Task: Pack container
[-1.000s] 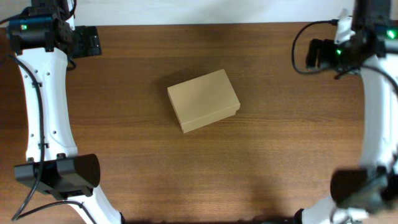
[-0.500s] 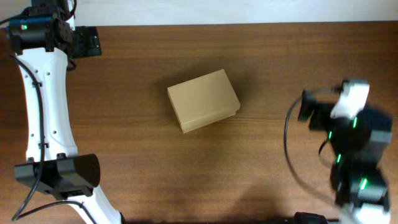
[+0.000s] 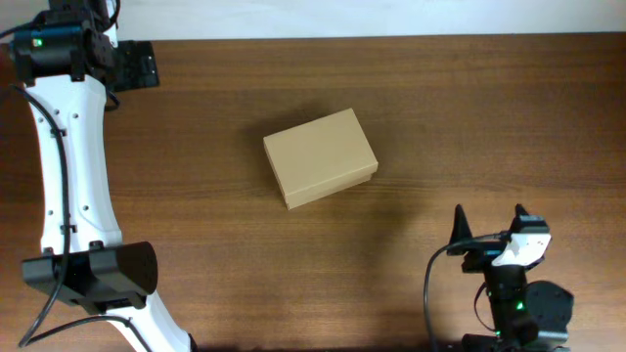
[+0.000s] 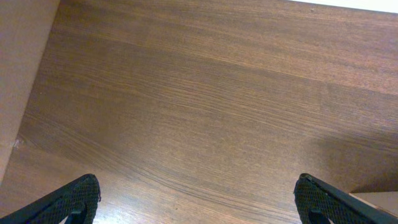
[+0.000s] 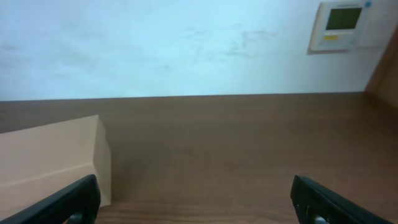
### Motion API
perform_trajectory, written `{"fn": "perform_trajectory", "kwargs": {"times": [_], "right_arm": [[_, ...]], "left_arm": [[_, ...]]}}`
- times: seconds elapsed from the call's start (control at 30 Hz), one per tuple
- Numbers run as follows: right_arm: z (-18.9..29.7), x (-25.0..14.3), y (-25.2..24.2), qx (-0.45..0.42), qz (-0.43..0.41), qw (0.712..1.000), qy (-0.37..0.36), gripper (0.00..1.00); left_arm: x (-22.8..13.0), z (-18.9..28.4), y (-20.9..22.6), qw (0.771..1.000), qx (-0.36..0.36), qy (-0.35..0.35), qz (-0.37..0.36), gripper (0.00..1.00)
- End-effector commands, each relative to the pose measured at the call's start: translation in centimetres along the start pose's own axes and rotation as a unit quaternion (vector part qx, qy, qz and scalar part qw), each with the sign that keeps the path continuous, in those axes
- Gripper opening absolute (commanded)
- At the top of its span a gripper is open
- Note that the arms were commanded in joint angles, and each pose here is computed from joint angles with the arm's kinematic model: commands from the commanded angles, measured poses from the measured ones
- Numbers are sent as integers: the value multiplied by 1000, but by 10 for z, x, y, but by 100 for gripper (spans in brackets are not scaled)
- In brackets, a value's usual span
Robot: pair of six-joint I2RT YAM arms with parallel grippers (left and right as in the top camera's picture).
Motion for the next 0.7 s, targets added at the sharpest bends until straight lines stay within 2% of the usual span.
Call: {"fn": "perform_trajectory", "kwargs": {"times": [0.0, 0.27, 0.5, 0.67], "right_arm": [[2, -9, 3, 20, 2, 1000, -10, 99], [-2, -25, 0, 20, 1, 1000, 7, 99], [-11, -57, -8, 16, -4, 999, 47, 99], [-11, -57, -7, 20, -4, 999, 47, 99]], "left_arm": [[-1, -4, 1, 1000, 4, 6, 2, 100], [-1, -4, 1, 1000, 4, 6, 2, 100], [-1, -4, 1, 1000, 4, 6, 2, 100], [-1, -4, 1, 1000, 4, 6, 2, 100]]}}
Point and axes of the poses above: each gripper's point midway between its finger pads, its own z axis back along the fingers, its own y axis along the line the jaws close on, x = y × z, the point moved 7 cm from there along z, back along the fingers, and after that the axes turned 13 degrees about -z, right-handed, at the moved point
